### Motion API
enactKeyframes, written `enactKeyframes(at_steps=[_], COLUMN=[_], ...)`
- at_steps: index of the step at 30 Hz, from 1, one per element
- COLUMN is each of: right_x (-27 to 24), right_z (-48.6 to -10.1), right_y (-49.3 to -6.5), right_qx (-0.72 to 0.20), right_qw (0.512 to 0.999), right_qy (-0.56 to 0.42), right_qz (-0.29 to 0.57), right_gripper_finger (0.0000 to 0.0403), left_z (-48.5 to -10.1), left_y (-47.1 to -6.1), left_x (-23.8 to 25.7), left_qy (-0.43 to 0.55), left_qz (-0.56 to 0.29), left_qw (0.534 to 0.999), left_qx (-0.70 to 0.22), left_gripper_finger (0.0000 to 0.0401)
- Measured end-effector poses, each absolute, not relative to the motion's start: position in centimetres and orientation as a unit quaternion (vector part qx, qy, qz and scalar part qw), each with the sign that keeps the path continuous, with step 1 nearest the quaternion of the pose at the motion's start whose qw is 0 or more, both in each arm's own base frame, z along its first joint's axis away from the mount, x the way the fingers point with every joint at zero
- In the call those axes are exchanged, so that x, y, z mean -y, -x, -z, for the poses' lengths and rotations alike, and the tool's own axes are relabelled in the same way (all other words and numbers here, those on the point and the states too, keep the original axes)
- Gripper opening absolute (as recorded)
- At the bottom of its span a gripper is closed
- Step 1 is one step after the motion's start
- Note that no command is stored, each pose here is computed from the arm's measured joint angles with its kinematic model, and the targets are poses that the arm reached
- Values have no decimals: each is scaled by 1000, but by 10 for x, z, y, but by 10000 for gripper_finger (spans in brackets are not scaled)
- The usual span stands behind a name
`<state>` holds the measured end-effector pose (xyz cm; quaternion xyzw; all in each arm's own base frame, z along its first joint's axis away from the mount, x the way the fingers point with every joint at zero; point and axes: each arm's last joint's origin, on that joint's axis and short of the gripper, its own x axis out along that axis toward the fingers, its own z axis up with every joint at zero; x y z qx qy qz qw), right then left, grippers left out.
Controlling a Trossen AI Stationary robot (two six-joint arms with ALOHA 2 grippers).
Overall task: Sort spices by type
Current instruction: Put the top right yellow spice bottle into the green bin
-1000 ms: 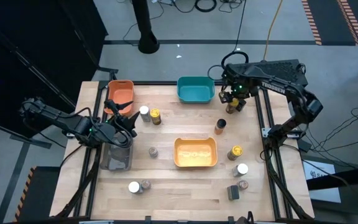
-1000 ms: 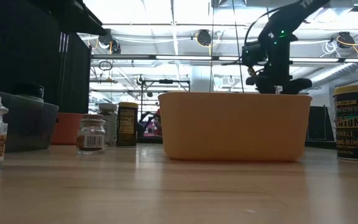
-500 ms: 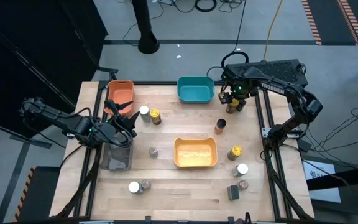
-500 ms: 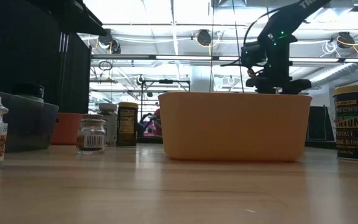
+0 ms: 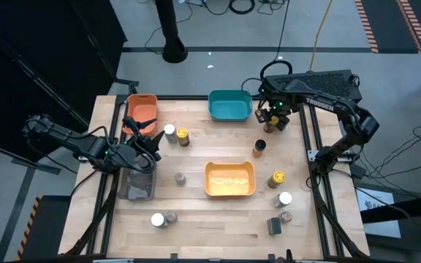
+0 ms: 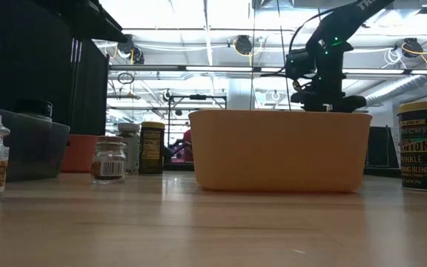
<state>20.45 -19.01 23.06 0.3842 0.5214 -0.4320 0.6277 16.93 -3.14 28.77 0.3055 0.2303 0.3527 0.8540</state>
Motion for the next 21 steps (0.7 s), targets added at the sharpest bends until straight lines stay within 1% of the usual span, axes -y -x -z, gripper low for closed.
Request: enactKeyframes(at_steps=[3, 5, 11, 14, 19, 21], right_x=[190, 190, 187, 186, 186, 186], right_z=[-227, -226, -211, -208, -209, -209], right_y=[-205, -205, -203, -202, -202, -202], right_qx=[-526, -519, -521, -526, -522, -522], right_qw=[625, 632, 634, 630, 633, 633], right_qy=[-388, -389, -399, -400, -397, -397], right_qz=[426, 423, 409, 409, 411, 412], right_gripper_finger=[259, 265, 266, 250, 208, 202], left_z=[-288, -288, -288, -288, -288, -288], left_y=[-169, -169, -169, -169, -169, -169], left_x=[31, 31, 31, 31, 31, 31], left_qy=[-305, -306, -306, -306, -306, -306], left_qz=[-353, -353, -353, -353, -353, -353], left_qw=[854, 854, 854, 854, 854, 854], left_qx=[-230, -230, -230, -230, -230, -230], left_gripper_finger=[263, 263, 263, 263, 263, 263])
